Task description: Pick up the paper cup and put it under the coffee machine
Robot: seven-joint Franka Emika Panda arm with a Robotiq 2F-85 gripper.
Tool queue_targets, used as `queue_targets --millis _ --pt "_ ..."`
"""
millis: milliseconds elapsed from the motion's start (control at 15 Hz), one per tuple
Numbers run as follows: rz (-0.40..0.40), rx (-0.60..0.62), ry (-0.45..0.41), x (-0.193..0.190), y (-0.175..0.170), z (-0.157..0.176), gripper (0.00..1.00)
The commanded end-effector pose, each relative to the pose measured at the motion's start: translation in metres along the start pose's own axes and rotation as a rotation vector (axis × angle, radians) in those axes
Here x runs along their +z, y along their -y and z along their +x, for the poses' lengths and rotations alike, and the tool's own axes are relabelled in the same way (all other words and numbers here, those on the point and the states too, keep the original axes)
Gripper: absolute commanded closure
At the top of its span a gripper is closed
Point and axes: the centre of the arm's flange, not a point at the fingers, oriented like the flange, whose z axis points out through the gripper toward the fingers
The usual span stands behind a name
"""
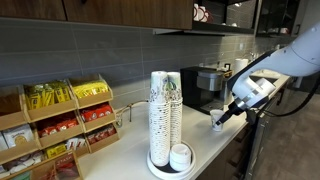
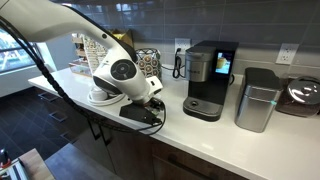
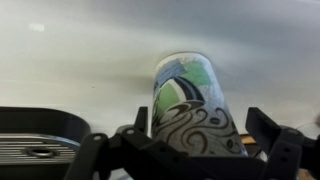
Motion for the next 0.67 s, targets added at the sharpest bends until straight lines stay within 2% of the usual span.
queue_targets --millis 0,400,467,533,600 --pt "-0.006 -0.01 -0.029 0.0103 -0.0075 -0.0035 0.05" --pt "-0.015 -0.005 -0.062 0.0098 -0.011 -0.0031 0.19" --pt "-0.016 -0.005 -0.067 0.0092 -0.0116 -0.0029 0.23" --pt "-0.017 -0.004 -0.073 0.0078 -0.0121 -0.003 0.2" --pt "-0.018 -0.001 -0.078 0.0068 -0.0126 -0.0033 0.24"
